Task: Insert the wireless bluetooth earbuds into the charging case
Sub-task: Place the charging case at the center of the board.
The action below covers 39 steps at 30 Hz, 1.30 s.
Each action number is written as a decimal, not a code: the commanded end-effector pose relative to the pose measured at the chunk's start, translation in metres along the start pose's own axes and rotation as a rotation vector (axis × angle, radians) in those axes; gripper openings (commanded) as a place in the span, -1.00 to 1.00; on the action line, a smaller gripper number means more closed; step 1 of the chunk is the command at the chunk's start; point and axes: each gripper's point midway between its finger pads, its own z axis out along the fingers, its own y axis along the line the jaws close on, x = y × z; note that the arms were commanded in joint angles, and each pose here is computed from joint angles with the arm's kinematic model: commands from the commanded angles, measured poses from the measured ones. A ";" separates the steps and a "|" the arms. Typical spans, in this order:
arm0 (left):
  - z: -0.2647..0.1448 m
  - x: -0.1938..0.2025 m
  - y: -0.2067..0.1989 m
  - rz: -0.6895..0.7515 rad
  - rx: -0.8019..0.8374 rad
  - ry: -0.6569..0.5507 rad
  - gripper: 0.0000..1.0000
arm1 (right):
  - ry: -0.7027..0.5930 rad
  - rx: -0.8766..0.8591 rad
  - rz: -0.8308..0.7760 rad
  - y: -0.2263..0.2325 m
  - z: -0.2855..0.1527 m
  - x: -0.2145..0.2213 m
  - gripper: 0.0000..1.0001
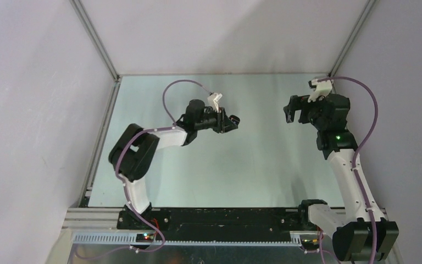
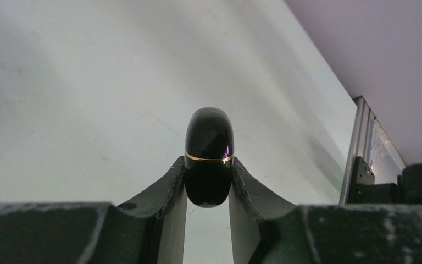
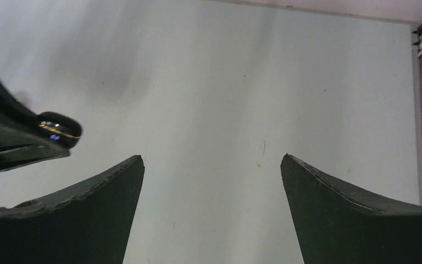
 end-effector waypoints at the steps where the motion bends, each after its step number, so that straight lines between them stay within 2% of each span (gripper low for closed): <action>1: 0.020 0.006 0.018 -0.138 -0.106 0.051 -1.00 | -0.068 -0.049 -0.025 0.008 -0.001 -0.014 0.99; 6: 0.041 0.024 0.025 -0.245 -0.167 0.144 -0.99 | -0.064 -0.059 -0.036 0.009 0.000 -0.012 0.99; 9: 0.053 0.036 0.028 -0.279 -0.198 0.201 -0.87 | -0.073 -0.065 -0.042 0.011 -0.002 -0.012 0.99; 14: 0.069 0.056 0.035 -0.316 -0.212 0.272 -0.83 | -0.099 -0.071 -0.051 0.013 -0.009 -0.017 0.99; 25: 0.093 0.073 0.013 -0.337 -0.116 0.357 -0.66 | -0.118 -0.080 -0.059 0.016 -0.013 -0.019 0.99; 27: 0.096 0.079 0.007 -0.339 -0.100 0.374 -0.57 | -0.118 -0.082 -0.059 0.017 -0.013 -0.019 0.99; 29: 0.097 0.080 0.005 -0.336 -0.095 0.379 -0.37 | -0.121 -0.082 -0.059 0.017 -0.014 -0.020 0.99; 30: 0.097 0.081 0.004 -0.336 -0.097 0.384 -0.17 | -0.123 -0.082 -0.059 0.018 -0.015 -0.021 0.99; 35: 0.091 0.076 0.004 -0.303 -0.119 0.377 0.53 | -0.132 -0.078 -0.062 0.017 -0.018 -0.023 0.99; 36: 0.088 0.076 0.005 -0.301 -0.124 0.377 0.87 | -0.133 -0.076 -0.063 0.017 -0.018 -0.023 0.99; 39: 0.071 0.067 0.005 -0.273 -0.162 0.373 0.98 | -0.139 -0.071 -0.059 0.016 -0.020 -0.025 0.99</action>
